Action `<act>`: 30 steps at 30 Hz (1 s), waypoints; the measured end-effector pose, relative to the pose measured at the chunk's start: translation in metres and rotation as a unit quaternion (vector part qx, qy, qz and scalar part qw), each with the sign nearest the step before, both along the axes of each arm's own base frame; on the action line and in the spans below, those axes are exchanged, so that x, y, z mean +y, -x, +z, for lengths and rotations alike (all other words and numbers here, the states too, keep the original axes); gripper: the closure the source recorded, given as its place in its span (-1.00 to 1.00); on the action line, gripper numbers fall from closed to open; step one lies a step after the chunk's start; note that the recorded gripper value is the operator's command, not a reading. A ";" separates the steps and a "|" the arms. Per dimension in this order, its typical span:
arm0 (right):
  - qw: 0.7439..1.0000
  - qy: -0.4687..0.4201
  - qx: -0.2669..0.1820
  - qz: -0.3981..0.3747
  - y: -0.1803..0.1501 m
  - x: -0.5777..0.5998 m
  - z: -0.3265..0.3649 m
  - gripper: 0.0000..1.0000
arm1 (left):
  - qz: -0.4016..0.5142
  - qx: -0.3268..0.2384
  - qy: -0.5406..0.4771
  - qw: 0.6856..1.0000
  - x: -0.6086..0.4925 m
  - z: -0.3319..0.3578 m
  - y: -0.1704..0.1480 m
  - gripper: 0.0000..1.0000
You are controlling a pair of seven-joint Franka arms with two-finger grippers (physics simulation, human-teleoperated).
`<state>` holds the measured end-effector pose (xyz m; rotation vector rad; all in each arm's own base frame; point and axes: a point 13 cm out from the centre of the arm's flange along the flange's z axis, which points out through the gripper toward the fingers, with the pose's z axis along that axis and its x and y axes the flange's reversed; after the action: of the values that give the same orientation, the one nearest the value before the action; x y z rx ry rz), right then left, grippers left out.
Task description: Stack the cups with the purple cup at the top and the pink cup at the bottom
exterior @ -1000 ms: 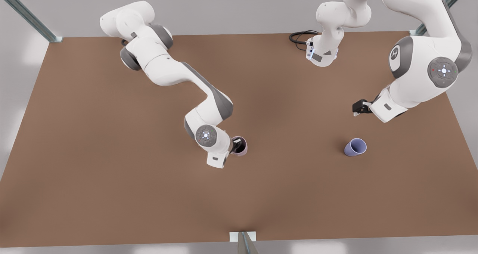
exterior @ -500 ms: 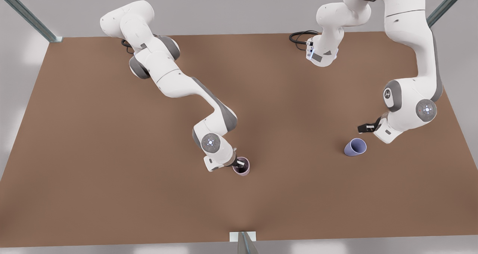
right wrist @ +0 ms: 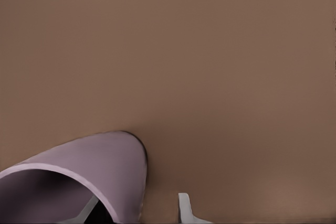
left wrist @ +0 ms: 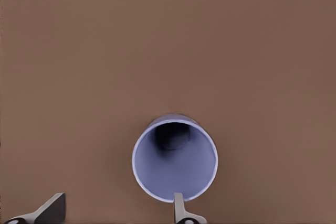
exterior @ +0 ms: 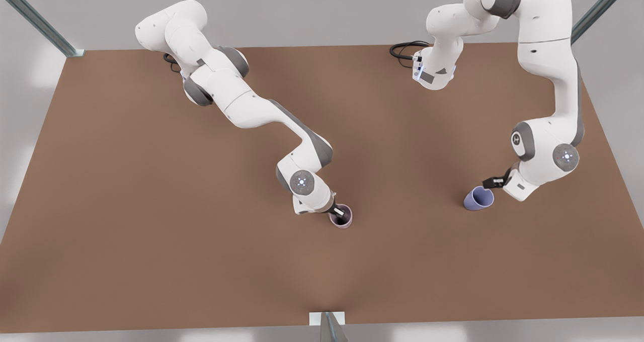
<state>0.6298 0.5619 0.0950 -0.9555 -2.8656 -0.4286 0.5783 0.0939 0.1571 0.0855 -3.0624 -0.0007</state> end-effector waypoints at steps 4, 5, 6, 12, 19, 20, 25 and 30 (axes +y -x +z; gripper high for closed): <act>1.000 0.000 0.006 -0.014 0.010 0.011 0.000 -1.00 | 0.000 -0.012 -0.002 1.000 0.002 -0.002 -0.007 -1.00; 1.000 0.000 0.007 -0.017 0.012 0.013 0.000 -1.00 | 0.000 -0.013 -0.002 1.000 0.002 -0.005 -0.009 -1.00; 1.000 0.000 0.008 -0.021 0.012 0.014 0.001 -1.00 | -0.001 -0.016 -0.003 1.000 0.002 -0.007 -0.013 -1.00; 0.999 0.003 0.016 -0.042 0.014 0.014 0.003 -1.00 | -0.001 -0.018 -0.005 1.000 0.004 -0.023 -0.020 -1.00; 0.998 -0.001 0.018 -0.061 0.010 0.013 0.025 -1.00 | -0.002 0.010 -0.002 1.000 0.003 -0.055 -0.007 -0.17; 0.998 -0.010 0.010 -0.066 0.001 0.011 0.056 -1.00 | -0.001 0.011 -0.002 1.000 0.003 -0.056 -0.006 0.28; 0.994 0.016 -0.007 -0.111 -0.045 -0.180 0.254 -1.00 | 0.002 0.010 -0.002 1.000 -0.003 -0.047 -0.008 0.57; 0.984 0.131 -0.006 -0.123 0.027 -0.478 0.321 -1.00 | 0.009 0.019 0.004 1.000 -0.010 -0.051 -0.004 0.57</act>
<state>0.6027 0.0838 0.4156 -1.3613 -2.8733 -0.0711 0.5826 0.0841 0.1065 0.1120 -3.0238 0.0105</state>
